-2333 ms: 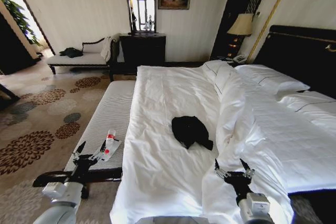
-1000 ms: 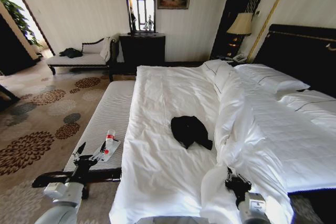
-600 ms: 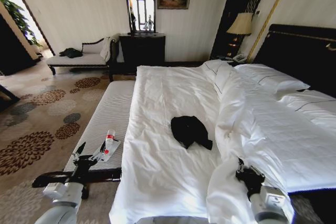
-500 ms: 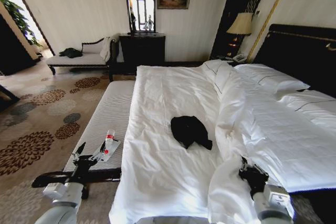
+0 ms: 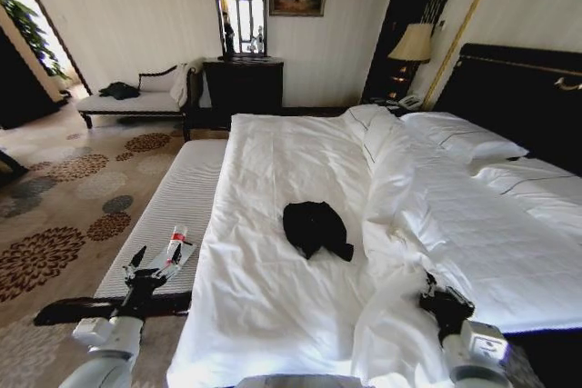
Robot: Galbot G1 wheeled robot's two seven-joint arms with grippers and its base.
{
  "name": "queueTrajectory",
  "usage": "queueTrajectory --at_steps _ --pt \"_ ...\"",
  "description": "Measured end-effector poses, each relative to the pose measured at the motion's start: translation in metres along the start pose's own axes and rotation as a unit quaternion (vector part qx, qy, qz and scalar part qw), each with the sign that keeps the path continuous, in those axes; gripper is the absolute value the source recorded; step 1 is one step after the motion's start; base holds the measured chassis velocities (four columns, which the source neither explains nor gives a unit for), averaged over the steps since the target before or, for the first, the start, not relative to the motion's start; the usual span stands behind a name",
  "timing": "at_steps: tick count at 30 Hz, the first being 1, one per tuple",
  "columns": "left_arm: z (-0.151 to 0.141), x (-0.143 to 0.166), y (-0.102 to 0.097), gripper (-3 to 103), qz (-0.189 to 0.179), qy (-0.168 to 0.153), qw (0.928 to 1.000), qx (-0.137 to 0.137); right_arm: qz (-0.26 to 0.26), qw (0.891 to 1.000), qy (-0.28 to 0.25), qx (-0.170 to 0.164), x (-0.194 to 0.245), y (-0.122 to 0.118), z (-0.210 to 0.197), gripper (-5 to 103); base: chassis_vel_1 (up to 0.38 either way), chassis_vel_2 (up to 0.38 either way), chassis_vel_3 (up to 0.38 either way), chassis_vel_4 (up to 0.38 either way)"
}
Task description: Fold the clothes on the bed.
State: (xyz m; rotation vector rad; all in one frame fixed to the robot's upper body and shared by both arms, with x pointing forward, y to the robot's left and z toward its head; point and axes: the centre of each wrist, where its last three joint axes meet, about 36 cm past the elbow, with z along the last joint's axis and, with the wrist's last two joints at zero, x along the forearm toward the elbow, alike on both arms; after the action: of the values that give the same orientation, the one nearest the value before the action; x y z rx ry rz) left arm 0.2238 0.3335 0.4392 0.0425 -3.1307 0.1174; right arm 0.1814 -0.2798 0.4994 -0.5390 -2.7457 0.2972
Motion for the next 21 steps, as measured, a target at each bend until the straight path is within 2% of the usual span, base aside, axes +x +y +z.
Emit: queueTrajectory --at_steps 10,14,21 --pt "-0.0004 -0.0039 0.0001 100 0.001 -0.001 1.0 0.0 0.02 1.0 -0.002 -0.004 -0.0009 -0.0015 -0.0004 1 -0.333 -0.333 0.33 0.334" --pt "0.0 -0.0048 0.0006 100 0.001 0.0 1.0 0.0 0.021 1.0 -0.019 -0.013 -0.0011 -0.0014 -0.0005 1 -0.363 -0.333 0.353 0.364" --pt "0.0008 -0.0067 -0.0002 100 0.002 0.001 1.0 0.001 0.036 0.998 -0.04 -0.028 -0.005 -0.0031 -0.0014 1 -0.185 -0.202 0.186 0.196"
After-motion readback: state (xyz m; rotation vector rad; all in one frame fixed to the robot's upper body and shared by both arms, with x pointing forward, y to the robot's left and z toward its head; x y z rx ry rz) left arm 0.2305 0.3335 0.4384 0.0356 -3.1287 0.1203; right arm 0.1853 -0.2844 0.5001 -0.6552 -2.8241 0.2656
